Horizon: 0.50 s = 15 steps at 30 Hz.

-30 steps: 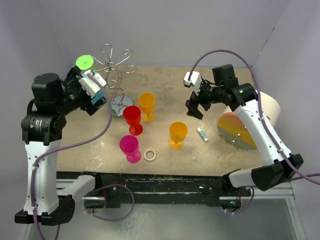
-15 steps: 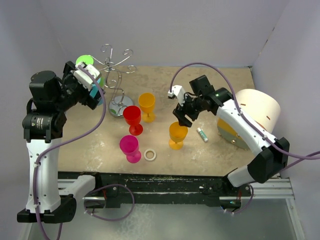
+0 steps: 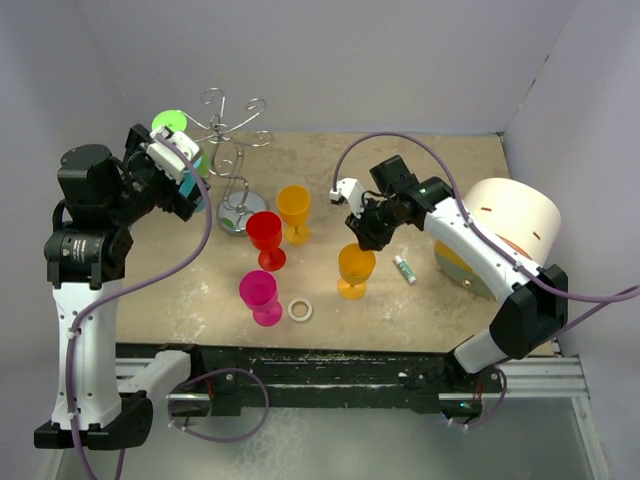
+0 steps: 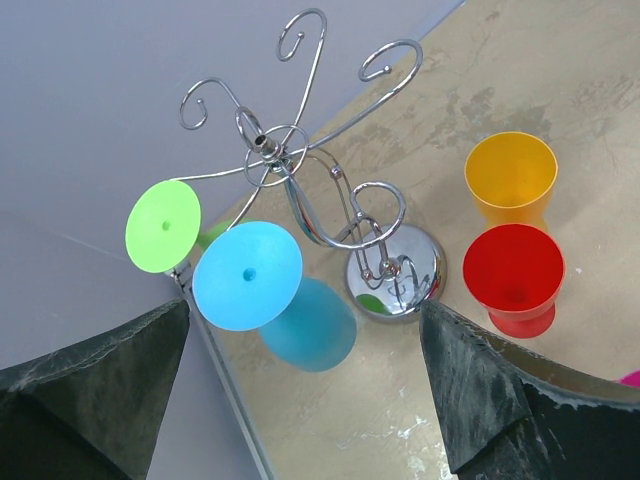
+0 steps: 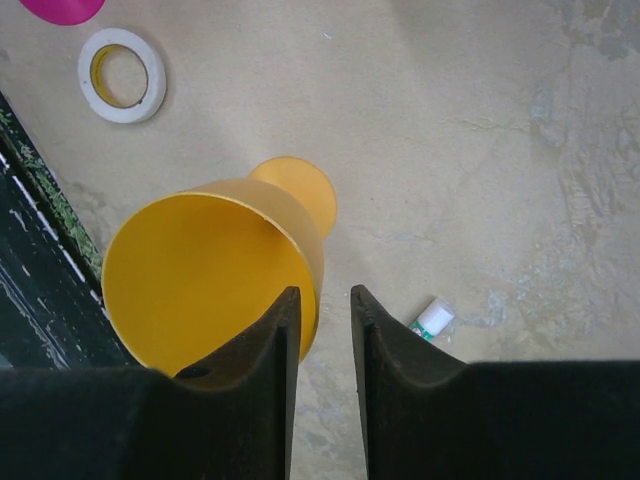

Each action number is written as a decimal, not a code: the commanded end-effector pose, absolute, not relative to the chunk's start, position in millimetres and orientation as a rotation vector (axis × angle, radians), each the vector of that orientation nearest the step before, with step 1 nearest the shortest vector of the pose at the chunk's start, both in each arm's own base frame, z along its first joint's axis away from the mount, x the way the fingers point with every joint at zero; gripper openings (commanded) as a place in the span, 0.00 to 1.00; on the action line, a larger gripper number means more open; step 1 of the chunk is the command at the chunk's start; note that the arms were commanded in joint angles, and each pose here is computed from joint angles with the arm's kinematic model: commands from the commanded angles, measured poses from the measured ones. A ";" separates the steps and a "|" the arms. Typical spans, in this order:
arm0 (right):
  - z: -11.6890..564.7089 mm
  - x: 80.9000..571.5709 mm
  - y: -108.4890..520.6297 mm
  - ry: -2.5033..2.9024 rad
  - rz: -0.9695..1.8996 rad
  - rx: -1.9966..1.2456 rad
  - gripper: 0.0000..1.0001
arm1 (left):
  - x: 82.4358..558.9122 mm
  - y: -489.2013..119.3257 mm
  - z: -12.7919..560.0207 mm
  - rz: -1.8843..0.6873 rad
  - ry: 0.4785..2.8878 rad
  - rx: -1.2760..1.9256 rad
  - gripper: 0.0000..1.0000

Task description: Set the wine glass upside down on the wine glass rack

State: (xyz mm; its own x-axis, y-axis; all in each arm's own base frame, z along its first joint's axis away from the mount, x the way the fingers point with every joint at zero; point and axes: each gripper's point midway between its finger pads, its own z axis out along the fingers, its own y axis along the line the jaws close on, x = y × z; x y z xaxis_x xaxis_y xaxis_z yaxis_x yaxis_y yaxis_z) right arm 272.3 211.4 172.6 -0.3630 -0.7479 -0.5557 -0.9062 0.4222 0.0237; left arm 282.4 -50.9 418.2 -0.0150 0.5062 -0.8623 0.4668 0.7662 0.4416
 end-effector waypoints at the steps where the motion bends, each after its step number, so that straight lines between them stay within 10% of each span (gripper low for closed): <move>1: 169.2 270.4 211.4 2.225 0.452 -1.404 0.27 | 282.9 -47.8 427.8 0.060 1.607 0.762 0.99; 15: 175.1 274.5 210.2 2.189 0.424 -1.435 0.08 | 284.2 -45.1 429.4 0.074 1.609 0.749 0.99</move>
State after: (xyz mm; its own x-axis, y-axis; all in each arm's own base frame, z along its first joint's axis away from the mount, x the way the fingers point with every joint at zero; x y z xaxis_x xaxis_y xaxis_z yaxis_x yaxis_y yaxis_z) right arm 271.2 209.0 160.7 -0.3736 -0.7628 -0.5279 -0.9067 0.4205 0.0341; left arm 282.5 -48.9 415.9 -0.0237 0.5090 -0.8604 0.4600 0.7697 0.4426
